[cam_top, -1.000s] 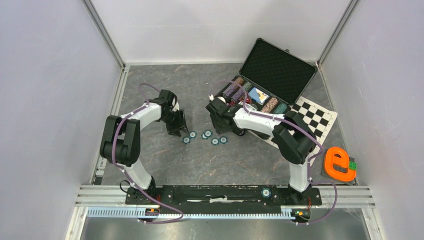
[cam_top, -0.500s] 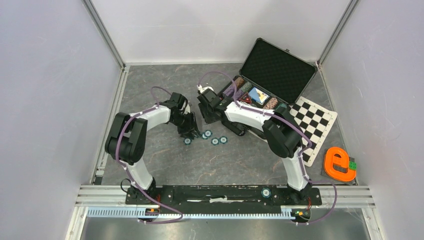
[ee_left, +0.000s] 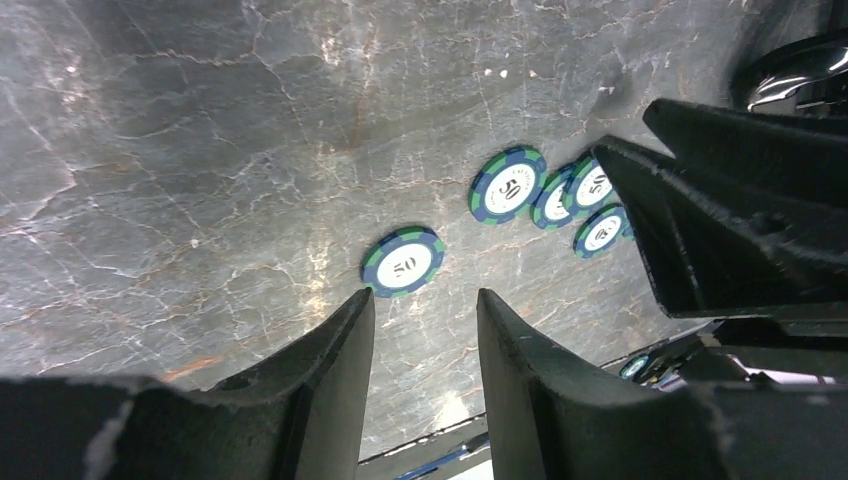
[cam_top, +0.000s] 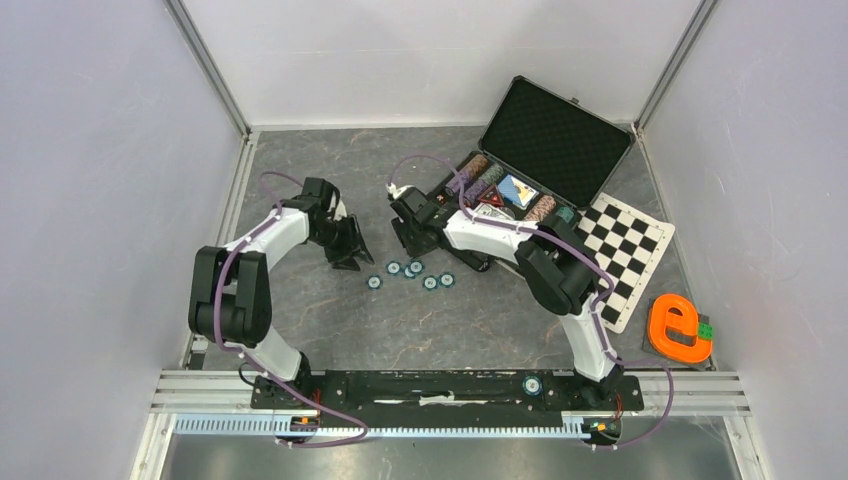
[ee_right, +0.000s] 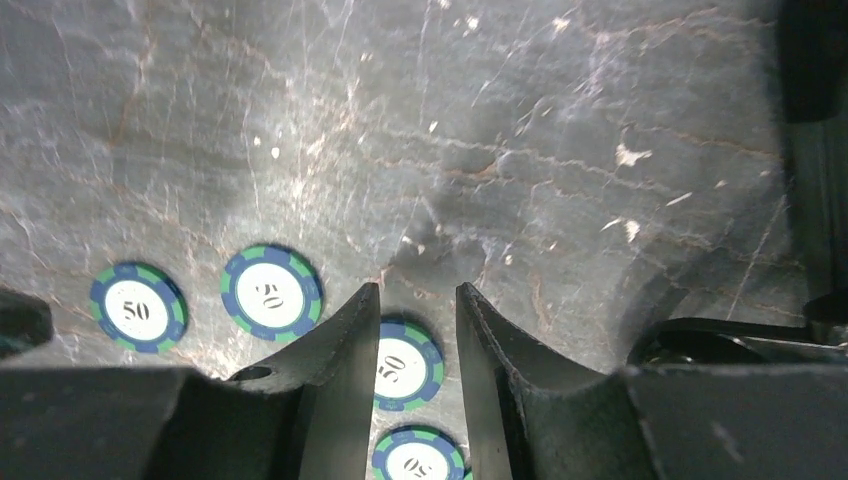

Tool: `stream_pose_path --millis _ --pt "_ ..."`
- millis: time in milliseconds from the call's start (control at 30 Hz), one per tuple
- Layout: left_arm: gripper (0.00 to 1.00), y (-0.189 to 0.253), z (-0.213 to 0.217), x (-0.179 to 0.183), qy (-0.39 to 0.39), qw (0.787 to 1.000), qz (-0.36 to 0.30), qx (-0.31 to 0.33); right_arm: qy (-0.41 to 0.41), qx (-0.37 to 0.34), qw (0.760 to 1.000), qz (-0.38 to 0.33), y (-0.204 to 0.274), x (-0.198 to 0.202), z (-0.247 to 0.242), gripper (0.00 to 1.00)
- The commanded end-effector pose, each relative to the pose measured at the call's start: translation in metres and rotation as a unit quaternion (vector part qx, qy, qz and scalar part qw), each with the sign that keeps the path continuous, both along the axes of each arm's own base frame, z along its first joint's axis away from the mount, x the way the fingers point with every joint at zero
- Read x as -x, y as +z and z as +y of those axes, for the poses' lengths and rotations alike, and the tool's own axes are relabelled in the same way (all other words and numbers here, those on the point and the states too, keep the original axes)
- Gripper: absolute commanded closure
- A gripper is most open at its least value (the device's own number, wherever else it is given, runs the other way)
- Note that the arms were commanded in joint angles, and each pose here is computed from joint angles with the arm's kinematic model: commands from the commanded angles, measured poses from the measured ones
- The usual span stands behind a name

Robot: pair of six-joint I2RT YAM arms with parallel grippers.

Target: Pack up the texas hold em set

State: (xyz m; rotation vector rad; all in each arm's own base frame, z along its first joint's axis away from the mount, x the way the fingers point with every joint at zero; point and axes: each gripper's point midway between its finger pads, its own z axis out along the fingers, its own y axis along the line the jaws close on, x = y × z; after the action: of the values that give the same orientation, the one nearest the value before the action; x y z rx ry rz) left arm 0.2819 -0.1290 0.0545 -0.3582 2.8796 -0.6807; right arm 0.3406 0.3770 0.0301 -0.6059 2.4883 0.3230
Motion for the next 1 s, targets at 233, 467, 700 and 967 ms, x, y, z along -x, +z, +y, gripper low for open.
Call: stream_pose_path --millis 233,467,700,967 --pt "0.50 -0.017 0.014 0.005 -0.023 0.999 0.021 -0.034 0.094 0.127 0.988 0.003 -0.028 0.053 -0.038 0.61" --pt "0.51 -0.030 -0.006 0.012 -0.019 0.999 0.035 0.000 0.079 0.131 0.988 -0.017 -0.005 0.059 -0.063 0.60" --pt "0.52 -0.041 -0.041 0.022 -0.041 0.998 0.044 0.026 0.053 0.060 0.996 -0.034 0.030 0.025 -0.026 0.60" --pt "0.52 -0.029 -0.063 0.039 -0.081 0.996 0.022 0.026 0.052 0.009 0.998 -0.033 0.033 0.007 -0.002 0.59"
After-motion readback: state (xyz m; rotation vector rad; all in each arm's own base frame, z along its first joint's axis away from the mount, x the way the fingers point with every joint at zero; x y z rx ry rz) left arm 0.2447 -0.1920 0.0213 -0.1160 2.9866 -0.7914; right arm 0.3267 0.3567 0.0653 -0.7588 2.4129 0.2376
